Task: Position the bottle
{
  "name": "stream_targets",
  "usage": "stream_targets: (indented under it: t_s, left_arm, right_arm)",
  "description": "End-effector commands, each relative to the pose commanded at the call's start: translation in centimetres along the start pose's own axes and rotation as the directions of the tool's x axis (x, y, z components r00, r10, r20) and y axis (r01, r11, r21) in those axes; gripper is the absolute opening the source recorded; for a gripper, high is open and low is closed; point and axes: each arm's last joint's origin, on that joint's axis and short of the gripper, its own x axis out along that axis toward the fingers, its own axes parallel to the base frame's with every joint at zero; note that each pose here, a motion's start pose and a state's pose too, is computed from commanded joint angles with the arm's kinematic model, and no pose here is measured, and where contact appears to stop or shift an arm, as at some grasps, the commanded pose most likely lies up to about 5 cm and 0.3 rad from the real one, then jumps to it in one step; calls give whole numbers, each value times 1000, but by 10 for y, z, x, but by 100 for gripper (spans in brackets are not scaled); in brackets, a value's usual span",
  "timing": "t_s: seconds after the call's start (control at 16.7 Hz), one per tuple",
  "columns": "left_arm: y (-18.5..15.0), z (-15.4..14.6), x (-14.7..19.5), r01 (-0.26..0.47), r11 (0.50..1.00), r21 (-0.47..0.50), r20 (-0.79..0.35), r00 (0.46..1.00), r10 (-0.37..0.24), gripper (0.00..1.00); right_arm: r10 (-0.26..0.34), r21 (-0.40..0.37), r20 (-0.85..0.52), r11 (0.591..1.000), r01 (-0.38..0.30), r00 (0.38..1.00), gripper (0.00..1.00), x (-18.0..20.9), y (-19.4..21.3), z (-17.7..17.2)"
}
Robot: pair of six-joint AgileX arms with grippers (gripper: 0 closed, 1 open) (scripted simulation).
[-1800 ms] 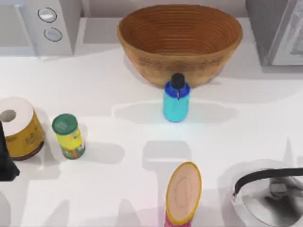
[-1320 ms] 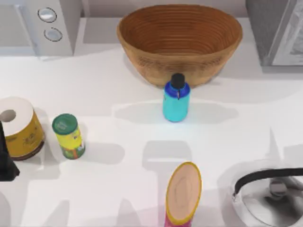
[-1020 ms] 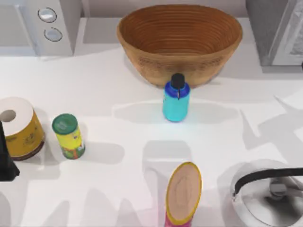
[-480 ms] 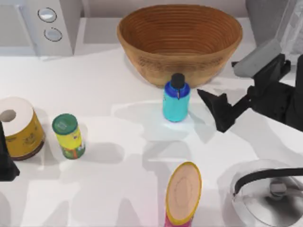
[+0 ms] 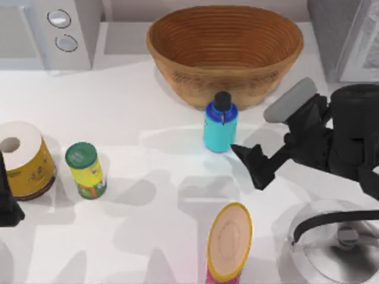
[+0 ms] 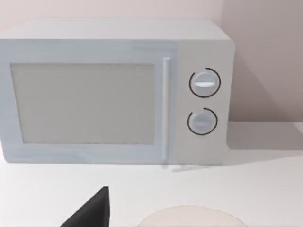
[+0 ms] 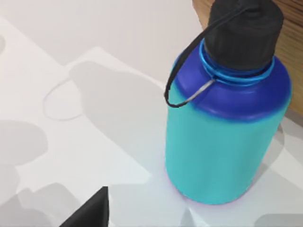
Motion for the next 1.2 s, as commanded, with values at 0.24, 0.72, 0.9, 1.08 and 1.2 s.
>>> stream_targets:
  t_s: [0.24,0.72,0.9,1.08,1.2]
  left_arm:
    - [0,0,0,0,1000,0,0,1000,0,100]
    - [0,0,0,0,1000,0,0,1000,0,100]
    - [0,0,0,0,1000,0,0,1000,0,100]
    - [0,0,0,0,1000,0,0,1000,0,100]
    - [0,0,0,0,1000,0,0,1000,0,100]
  right_arm:
    - [-3,2,-1,1000,3,1000,100,2,-3,0]
    - [-7,3,4,1000,7,1000,100,81,-18,7]
    - [-1,1,1,1000,1,1000,100,99,-4,1]
    - [0,0,0,1000,0,1000,100,100,0,0]
    - [0,0,0,1000,0,1000,100,100,0,0]
